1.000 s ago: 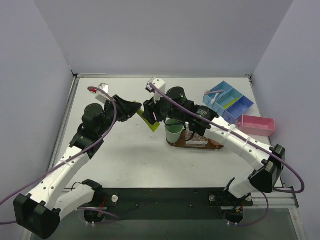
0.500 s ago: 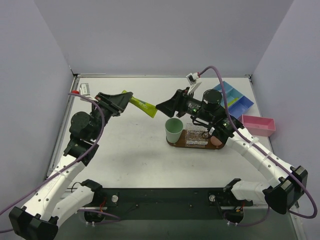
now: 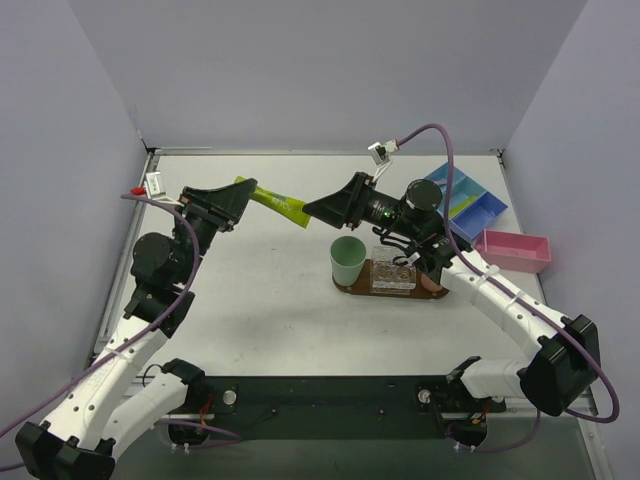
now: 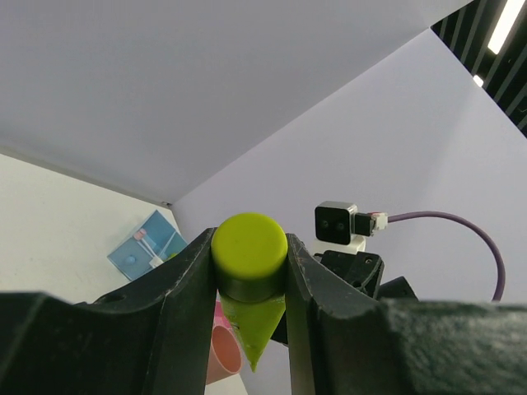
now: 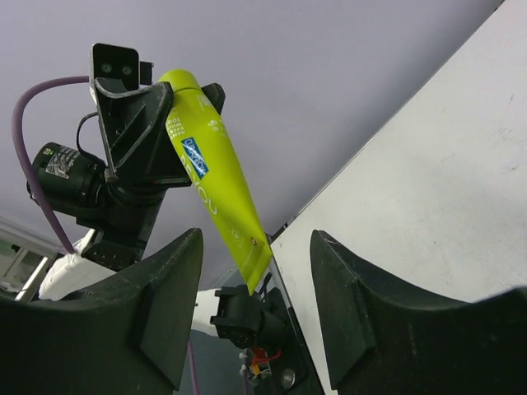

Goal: Prepare toiletry sets of a toothbrush and toothpaste on the tray

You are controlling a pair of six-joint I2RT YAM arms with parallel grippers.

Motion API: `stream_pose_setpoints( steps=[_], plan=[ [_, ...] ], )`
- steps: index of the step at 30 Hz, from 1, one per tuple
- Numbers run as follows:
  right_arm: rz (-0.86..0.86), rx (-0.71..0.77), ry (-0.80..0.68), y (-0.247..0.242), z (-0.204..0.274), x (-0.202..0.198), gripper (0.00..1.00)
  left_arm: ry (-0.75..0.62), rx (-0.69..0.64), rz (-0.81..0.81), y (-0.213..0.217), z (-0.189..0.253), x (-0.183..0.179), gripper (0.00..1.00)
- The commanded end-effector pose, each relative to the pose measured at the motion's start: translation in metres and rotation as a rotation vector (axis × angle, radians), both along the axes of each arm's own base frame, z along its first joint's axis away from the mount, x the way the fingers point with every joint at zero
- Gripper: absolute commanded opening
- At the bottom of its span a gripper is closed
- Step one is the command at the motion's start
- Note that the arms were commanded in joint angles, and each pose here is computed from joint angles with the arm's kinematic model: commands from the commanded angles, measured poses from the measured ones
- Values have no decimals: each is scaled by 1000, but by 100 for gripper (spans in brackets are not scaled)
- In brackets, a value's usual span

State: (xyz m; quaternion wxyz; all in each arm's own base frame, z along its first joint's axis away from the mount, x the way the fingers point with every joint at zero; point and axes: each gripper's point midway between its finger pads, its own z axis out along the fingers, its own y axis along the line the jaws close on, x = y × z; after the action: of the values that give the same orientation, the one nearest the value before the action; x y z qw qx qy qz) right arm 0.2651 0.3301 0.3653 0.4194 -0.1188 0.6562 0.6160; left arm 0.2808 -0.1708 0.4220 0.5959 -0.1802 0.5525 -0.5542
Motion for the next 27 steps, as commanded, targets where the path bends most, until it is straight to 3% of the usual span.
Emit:
stream_pose_setpoints(
  steps=[1,19,25,27],
  plan=[
    [64,86,-93,2,28,-13,49,-116,-91,28,14,38,-14,0],
    [137,137,-125,14,38,-24,26,-115,-129,0,9,35,-8,0],
    [136,164,-147,13,44,-25,0,-106,-116,-23,3,29,-5,0],
    [124,157,-171,11,45,-26,0,-101,-108,-20,2,25,-4,0]
  ],
)
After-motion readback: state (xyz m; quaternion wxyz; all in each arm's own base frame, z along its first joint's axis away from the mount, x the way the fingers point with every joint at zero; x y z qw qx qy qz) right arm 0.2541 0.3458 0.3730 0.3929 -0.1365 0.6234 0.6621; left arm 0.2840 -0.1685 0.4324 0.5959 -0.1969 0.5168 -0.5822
